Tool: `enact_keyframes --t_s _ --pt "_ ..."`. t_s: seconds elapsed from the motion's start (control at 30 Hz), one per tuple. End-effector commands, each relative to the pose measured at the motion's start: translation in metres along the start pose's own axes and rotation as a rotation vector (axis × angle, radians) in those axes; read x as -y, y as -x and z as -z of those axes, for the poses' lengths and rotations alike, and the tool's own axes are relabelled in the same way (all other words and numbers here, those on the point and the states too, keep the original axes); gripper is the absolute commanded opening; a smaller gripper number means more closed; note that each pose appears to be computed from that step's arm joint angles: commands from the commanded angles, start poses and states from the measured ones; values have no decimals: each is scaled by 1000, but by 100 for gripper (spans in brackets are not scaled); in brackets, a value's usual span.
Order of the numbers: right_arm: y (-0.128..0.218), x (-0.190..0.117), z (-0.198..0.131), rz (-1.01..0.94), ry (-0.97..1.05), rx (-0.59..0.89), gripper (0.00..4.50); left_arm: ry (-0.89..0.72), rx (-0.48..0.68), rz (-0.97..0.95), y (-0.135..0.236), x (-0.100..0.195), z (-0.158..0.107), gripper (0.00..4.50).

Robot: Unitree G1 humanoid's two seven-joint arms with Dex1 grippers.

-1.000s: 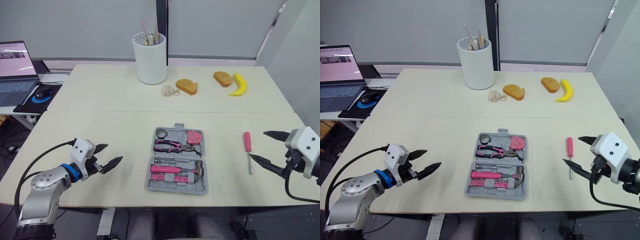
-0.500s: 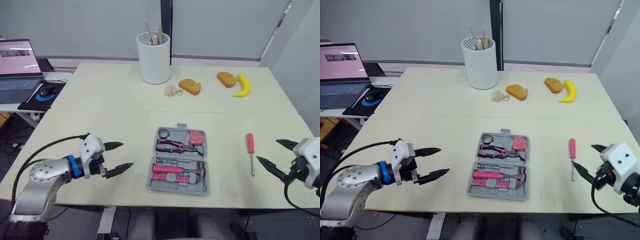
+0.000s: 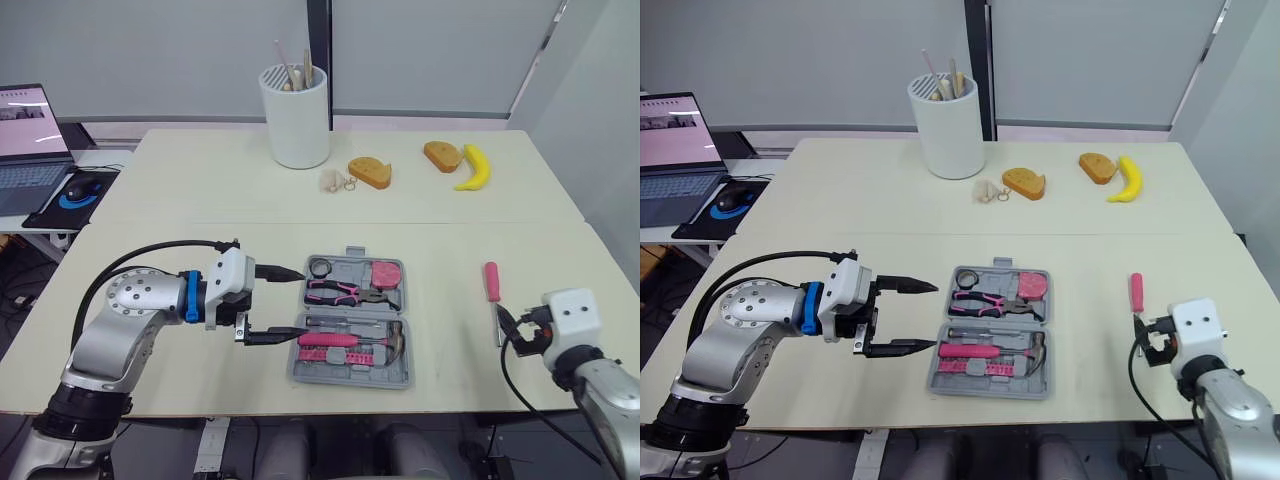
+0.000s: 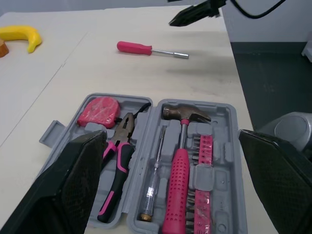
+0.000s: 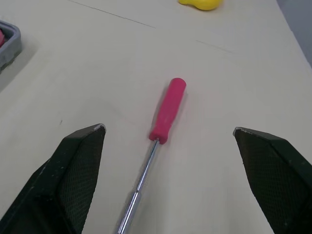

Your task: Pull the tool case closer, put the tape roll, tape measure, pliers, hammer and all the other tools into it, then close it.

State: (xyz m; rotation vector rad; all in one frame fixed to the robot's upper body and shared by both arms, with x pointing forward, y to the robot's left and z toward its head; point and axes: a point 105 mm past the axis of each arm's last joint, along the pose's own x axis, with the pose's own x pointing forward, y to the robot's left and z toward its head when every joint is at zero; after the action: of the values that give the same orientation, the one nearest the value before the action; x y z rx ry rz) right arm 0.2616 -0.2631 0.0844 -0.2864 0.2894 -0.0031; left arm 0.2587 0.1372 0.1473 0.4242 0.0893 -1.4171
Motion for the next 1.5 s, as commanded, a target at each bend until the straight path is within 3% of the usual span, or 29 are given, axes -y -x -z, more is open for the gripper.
enact_keyframes --t_s 0.03,0.43,0.53,0.7,0.9,0.93,1.13,1.37,1.5 --pt "-17 -1 7 44 -10 -22 450 -36 27 38 -4 3 -10 448" --pt "-73 -12 27 170 -236 -64 450 -43 56 50 -24 4 -16 448" --pt "-78 -13 27 206 -285 -66 386 -43 70 50 -27 1 -21 450" --pt "-78 -12 27 251 -337 -60 223 -33 93 48 -28 -2 -29 450" --pt "-75 -5 31 304 -395 -65 87 -42 83 50 -27 -3 -29 450" --pt "-75 -6 31 301 -393 -64 71 -41 81 51 -27 -3 -29 450" --pt "-71 -8 24 257 -342 -34 69 -44 70 39 -24 -4 -28 450" --pt "-51 -35 -17 -71 14 71 69 -76 19 7 -8 -8 -20 450" --pt "-2 -83 -52 -586 407 85 69 -109 -140 39 20 1 9 450"
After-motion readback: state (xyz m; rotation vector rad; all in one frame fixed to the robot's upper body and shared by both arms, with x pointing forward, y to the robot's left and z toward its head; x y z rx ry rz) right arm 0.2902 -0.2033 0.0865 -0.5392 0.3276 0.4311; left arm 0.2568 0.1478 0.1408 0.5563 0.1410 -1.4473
